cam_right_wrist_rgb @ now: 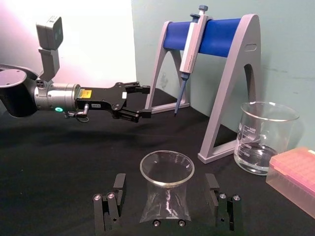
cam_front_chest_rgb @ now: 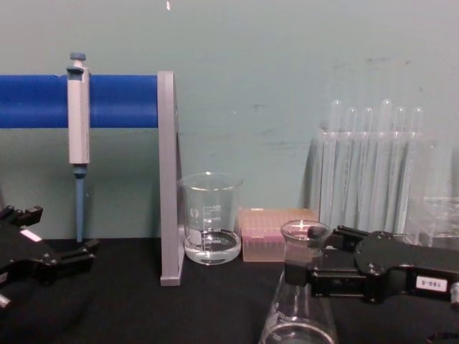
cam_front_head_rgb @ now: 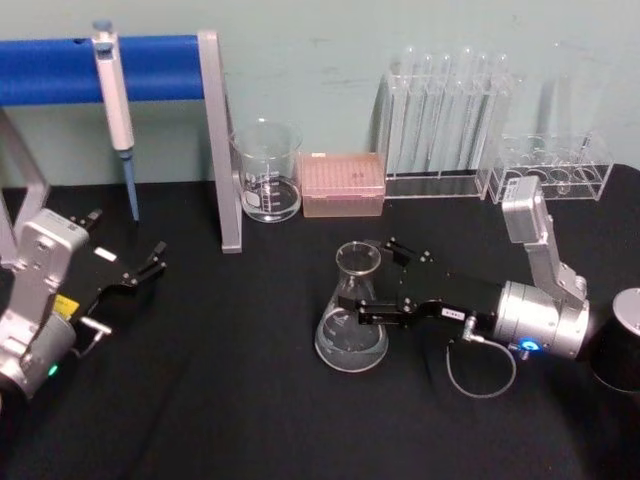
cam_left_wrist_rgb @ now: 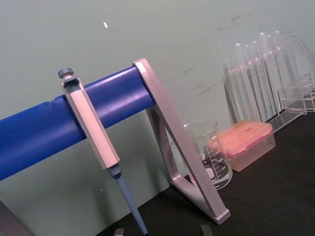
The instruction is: Grasp the erlenmeyer flask with one hand, shake it three times, then place it back.
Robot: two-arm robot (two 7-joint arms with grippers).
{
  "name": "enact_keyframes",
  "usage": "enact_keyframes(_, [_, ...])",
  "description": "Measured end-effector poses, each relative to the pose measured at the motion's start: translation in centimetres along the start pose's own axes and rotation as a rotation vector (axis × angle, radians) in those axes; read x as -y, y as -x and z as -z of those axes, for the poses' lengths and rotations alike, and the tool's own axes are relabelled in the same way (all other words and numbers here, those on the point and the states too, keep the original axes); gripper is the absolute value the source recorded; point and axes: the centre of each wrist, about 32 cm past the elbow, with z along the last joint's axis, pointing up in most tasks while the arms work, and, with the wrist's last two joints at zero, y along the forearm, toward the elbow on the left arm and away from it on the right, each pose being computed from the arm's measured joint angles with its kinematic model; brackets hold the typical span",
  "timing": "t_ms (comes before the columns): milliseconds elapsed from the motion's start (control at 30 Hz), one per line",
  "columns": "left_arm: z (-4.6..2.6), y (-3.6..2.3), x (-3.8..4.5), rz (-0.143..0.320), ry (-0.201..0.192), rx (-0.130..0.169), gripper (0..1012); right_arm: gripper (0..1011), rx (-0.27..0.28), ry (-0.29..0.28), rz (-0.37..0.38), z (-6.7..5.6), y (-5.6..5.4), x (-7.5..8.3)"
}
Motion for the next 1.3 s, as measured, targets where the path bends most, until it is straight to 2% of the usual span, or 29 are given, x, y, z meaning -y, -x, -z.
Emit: enact_keyframes(1300, [0.0,0.0,0.0,0.0,0.0,0.0,1001,1002,-0.003,0.001,-0.008,0.08,-0.33,-0.22])
